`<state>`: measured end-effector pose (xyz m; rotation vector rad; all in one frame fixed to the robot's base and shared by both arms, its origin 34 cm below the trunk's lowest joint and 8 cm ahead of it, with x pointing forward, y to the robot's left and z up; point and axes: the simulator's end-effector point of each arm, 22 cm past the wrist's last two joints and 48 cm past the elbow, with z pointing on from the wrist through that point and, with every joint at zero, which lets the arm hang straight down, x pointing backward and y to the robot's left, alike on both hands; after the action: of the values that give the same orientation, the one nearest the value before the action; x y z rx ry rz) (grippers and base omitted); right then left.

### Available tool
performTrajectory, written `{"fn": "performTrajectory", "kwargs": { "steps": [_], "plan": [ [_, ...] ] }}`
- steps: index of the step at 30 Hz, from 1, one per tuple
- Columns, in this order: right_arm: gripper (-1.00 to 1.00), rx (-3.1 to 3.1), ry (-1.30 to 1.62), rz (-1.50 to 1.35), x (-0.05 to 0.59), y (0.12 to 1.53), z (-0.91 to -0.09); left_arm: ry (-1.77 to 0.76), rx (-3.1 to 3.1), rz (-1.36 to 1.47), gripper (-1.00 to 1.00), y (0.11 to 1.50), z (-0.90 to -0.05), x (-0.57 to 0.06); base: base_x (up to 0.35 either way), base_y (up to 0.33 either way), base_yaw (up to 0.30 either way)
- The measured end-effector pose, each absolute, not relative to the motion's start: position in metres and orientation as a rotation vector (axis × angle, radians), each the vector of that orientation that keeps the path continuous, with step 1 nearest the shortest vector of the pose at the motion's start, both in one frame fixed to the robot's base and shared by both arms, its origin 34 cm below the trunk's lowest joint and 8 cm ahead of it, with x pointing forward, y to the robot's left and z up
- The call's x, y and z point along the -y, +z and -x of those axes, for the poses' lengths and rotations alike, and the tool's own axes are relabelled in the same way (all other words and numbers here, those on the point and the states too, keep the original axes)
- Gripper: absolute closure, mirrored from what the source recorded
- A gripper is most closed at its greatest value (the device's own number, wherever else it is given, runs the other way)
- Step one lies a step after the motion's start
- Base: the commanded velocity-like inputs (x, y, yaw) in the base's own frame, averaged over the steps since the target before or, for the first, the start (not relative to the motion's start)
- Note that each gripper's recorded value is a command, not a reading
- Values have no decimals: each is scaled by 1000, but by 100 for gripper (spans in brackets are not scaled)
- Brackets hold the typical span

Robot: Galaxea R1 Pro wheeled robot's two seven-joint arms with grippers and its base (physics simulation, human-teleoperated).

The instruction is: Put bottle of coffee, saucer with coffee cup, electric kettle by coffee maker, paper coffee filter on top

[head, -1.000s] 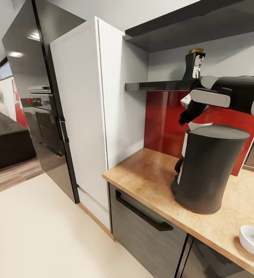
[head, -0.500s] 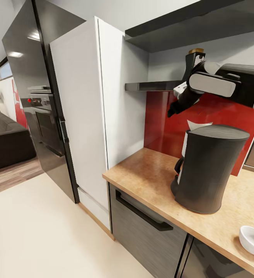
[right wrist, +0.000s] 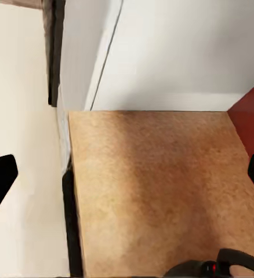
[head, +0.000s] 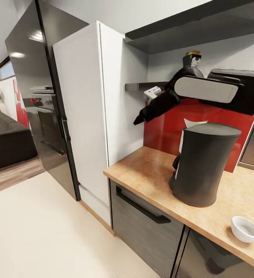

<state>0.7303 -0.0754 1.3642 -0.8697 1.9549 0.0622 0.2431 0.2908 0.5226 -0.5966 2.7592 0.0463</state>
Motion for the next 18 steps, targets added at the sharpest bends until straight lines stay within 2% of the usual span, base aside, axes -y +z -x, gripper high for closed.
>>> {"fn": "performTrajectory", "kwargs": {
  "steps": [8,11,18],
  "plan": [
    [-100,-1884,404,933,-1,1319,-682,47,-2759,597,-100,523,-243,-291,-3,0,0],
    [-100,-1859,640,855,-35,1264,-666,46,-2760,597,-100,523,-243,-291,0,0,0],
    [-100,-1854,730,806,-44,1155,-655,48,-2759,597,-100,523,-243,-291,0,0,0]
  ]
}}
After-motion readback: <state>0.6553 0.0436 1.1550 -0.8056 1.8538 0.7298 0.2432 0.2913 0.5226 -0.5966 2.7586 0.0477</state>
